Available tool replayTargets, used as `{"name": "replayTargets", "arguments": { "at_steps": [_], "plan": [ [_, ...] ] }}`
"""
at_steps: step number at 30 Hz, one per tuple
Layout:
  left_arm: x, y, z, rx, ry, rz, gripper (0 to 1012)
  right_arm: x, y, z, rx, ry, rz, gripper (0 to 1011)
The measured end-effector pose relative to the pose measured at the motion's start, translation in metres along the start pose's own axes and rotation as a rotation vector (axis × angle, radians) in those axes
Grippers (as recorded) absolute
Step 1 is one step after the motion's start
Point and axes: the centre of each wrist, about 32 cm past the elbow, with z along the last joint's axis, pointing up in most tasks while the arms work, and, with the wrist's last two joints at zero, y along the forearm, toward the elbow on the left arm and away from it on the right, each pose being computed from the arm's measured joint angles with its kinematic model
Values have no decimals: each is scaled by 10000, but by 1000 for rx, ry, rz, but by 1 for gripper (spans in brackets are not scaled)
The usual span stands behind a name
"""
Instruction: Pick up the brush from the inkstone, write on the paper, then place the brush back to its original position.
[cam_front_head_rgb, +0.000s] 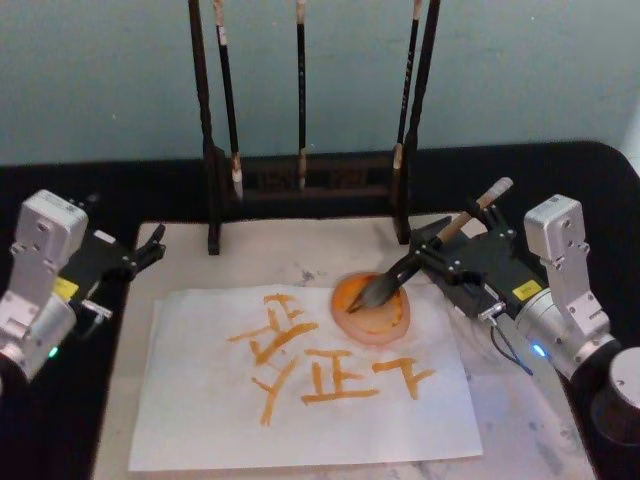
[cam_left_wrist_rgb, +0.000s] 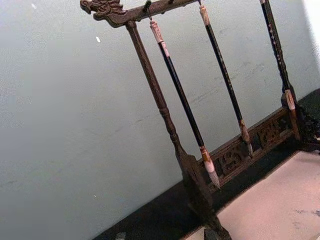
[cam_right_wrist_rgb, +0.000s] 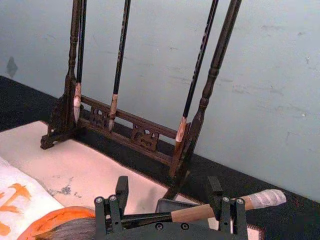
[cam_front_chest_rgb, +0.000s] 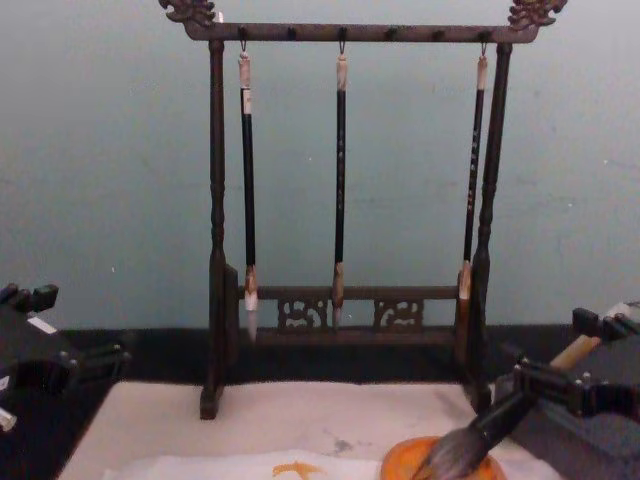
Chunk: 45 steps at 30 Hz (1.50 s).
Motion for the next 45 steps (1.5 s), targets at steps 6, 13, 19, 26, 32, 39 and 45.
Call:
{"name": "replayTargets", "arguments": {
  "at_steps": [6,13,19,26,32,39,45],
  "plan": [
    [0,0,0,0,0,0,1010,0,0,0,0,1,0,1000],
    [0,0,0,0,0,0,1010,0,0,0,0,1,0,1000],
    [0,0,0,0,0,0,1010,0,0,0,0,2,0,1000],
    [0,0,0,0,0,0,1010,0,0,0,0,2,0,1000],
    [0,0,0,0,0,0,1009,0,0,0,0,2,0,1000],
    [0,0,0,0,0,0,1010,0,0,0,0,2,0,1000],
    [0,0,0,0,0,0,1010,0,0,0,0,1,0,1000]
  ]
}}
